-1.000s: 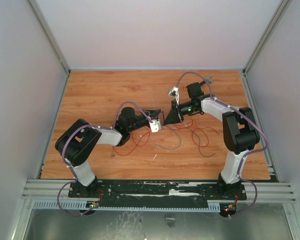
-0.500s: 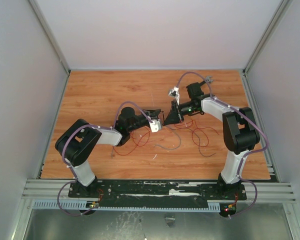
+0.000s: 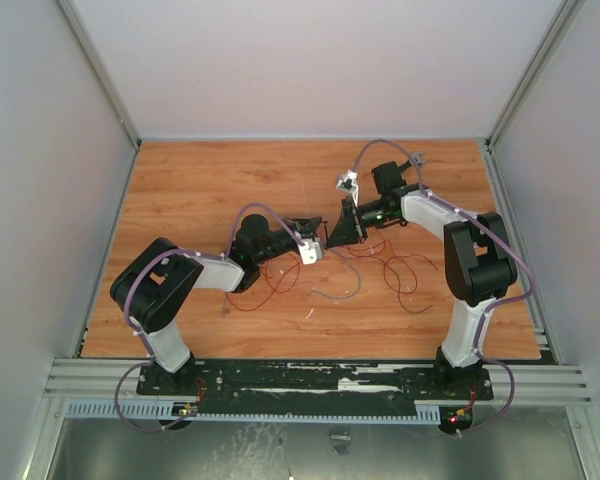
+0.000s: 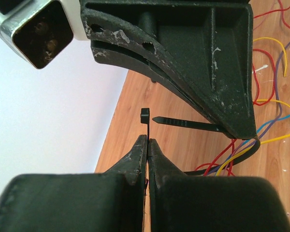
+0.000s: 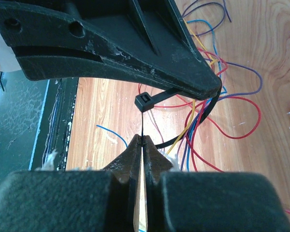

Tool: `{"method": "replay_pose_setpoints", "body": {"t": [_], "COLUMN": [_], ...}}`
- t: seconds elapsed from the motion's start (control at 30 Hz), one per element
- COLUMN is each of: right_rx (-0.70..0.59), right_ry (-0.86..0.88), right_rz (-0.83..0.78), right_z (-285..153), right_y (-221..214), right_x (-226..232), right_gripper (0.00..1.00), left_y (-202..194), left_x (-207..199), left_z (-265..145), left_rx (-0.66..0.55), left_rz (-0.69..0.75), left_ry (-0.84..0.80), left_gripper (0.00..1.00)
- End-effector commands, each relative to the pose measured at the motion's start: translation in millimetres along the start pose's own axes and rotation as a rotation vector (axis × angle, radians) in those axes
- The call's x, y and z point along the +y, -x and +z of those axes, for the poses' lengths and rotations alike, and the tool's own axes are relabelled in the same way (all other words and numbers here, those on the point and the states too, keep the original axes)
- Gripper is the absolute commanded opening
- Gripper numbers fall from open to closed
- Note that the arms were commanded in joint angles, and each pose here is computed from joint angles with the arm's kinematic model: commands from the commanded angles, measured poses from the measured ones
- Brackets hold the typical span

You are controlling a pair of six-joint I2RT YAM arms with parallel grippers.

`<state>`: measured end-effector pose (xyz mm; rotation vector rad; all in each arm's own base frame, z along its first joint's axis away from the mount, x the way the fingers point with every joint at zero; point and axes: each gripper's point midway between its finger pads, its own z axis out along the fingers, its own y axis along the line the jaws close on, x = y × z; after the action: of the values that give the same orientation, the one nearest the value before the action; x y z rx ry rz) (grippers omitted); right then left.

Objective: Zip-tie the wires
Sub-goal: Tie the cable at the center of the board.

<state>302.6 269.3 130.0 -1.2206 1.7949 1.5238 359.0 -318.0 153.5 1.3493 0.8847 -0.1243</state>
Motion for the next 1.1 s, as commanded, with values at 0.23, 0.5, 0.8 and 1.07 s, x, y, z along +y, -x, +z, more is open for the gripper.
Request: {"method": "replay_pose_setpoints", "body": {"t": [0.23,0.5,0.8,1.07], "right_rx": [0.002,-0.008,-0.013,-0.015], "right_ry": [0.026,0.016,0.013,0.011], "right_rz": [0.008,-0.003,-0.012,-0.018], "right_z": [0.1,-4.6,-6.1,-6.6], "right_y": [-3.9,1.5,6.7,10.9], "right_x": [1.3,0.6,-0.5,-2.5], "right_gripper": [0.00,0.00,0.00,0.00], "left_y": [8.7,8.6,8.0,8.5], "left_x": [0.8,-0.2,-0.5,-1.0], "left_z": [1.7,1.9,1.6,1.8], "left_rx": [-0.033,-0.034,-0.033,-0.035], "left_rz": [0.003,0.002,0.002,0.002], "left_ry": [0.019,0.016,0.016,0.016], "left_gripper": [0.00,0.00,0.00,0.00]}}
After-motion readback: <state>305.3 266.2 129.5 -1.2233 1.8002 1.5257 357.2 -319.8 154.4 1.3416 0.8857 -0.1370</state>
